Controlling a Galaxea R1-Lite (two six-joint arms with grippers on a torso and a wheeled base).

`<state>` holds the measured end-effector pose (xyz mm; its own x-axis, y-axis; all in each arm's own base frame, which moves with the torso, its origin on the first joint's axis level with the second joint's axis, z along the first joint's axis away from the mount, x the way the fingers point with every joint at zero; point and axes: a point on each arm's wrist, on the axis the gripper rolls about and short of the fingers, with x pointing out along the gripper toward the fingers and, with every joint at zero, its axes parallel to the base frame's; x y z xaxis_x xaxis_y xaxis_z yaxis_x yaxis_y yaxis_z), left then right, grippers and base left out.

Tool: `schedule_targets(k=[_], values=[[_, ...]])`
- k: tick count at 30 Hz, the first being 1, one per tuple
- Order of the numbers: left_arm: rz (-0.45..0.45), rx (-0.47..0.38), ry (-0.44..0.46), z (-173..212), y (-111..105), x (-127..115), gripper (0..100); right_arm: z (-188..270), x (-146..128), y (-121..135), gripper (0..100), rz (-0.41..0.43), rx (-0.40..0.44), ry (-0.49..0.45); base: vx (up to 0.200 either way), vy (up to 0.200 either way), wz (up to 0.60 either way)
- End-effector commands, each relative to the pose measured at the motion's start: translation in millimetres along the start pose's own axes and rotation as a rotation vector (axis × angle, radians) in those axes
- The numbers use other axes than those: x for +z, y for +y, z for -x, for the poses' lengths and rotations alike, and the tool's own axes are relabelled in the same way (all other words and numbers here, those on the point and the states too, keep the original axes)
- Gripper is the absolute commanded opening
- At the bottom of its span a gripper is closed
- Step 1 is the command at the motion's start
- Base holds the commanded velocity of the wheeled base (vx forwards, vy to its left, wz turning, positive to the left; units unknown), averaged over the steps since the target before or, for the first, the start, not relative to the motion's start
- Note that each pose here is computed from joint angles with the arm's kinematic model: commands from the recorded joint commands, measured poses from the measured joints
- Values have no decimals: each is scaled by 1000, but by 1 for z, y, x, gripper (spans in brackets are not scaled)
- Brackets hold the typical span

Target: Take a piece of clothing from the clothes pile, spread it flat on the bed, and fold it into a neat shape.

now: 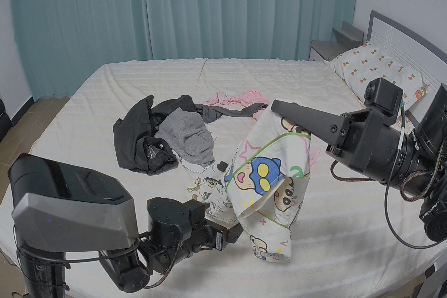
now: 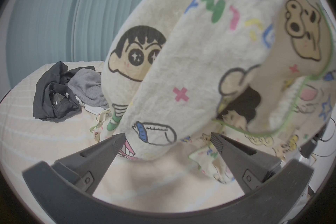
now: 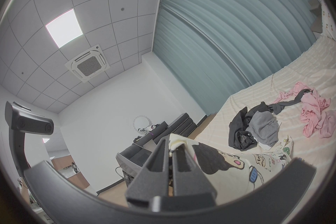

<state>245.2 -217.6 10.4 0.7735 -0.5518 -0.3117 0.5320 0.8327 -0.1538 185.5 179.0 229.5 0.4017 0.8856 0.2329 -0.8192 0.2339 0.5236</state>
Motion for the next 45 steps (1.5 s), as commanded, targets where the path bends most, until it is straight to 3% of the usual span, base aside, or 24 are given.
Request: schedule_targets(k=[1, 10, 13, 19, 26, 32, 33, 41, 42, 45], values=[[19, 102, -52, -37, -1, -10, 100, -1, -2, -2, 0, -6, -2, 8, 0, 0, 0], [44, 285, -85, -51, -2, -23, 100, 1, 0, 0, 0, -2, -2, -1, 0, 0, 0], [32, 305, -65, -49, 0, -29, 100, 1, 1, 1, 0, 0, -4, -9, 0, 0, 0], [-29, 436, -43, -56, 16, -42, 100, 3, 6, 5, 0, 12, 6, -35, 0, 0, 0], [4, 419, -118, -71, 16, -35, 100, 3, 7, 5, 0, 13, 7, -37, 0, 0, 0], [-9, 373, -58, -76, 20, -56, 100, 4, 10, 3, 0, 19, -1, -48, 0, 0, 0], [-7, 371, -51, -77, 21, -59, 0, 4, 11, 3, 0, 21, -3, -51, 0, 0, 0], [101, 397, -84, -77, 34, -56, 0, 14, 16, -7, 0, 28, -54, -69, 0, 0, 0], [154, 413, -131, -76, 43, -48, 0, 21, 15, -13, 0, 26, -85, -69, 0, 0, 0], [183, 433, -158, -67, 52, -37, 0, 27, 17, -21, 0, 29, -131, -80, 0, 0, 0]])
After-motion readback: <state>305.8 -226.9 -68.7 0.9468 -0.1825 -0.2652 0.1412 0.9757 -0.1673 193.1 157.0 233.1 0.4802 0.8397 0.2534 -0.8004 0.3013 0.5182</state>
